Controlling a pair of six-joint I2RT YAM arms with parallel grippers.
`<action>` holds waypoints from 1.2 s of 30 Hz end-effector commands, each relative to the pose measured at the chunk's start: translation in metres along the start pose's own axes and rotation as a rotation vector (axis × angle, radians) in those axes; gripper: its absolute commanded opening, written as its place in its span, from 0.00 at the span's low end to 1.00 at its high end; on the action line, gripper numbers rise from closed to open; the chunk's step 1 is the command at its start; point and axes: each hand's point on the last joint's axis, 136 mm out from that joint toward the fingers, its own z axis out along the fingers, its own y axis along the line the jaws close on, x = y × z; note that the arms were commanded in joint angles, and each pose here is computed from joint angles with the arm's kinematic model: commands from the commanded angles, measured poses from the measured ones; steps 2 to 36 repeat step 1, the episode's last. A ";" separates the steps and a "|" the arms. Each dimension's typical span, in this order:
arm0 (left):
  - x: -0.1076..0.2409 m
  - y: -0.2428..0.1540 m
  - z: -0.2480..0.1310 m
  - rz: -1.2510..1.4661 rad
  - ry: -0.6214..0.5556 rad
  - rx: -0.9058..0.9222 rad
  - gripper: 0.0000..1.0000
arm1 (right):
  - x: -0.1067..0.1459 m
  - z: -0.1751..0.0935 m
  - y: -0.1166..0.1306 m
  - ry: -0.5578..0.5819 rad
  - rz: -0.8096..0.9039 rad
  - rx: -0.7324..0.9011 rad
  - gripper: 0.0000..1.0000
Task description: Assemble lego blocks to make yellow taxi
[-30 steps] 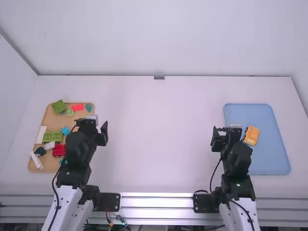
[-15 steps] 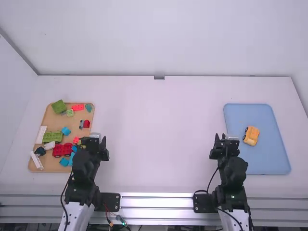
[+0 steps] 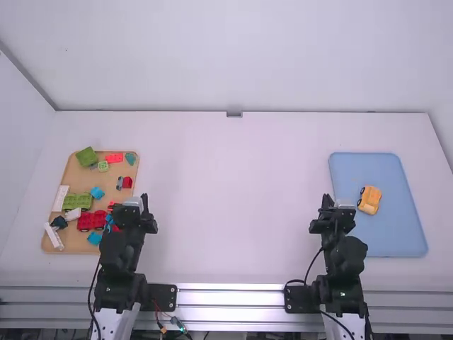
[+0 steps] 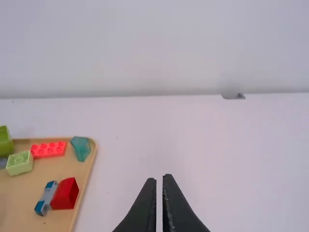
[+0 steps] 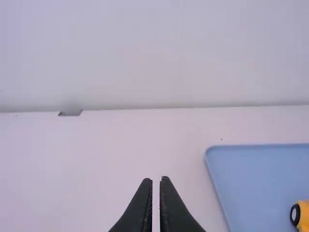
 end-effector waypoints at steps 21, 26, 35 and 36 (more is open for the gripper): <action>0.003 0.002 0.000 0.001 0.004 -0.008 0.01 | 0.005 0.000 0.000 0.009 0.003 0.003 0.01; 0.003 0.002 0.000 0.001 0.004 -0.008 0.01 | 0.005 0.000 0.000 0.009 0.003 0.003 0.01; 0.003 0.002 0.000 0.001 0.004 -0.008 0.01 | 0.005 0.000 0.000 0.009 0.003 0.003 0.01; 0.003 0.002 0.000 0.001 0.004 -0.008 0.01 | 0.005 0.000 0.000 0.009 0.003 0.003 0.01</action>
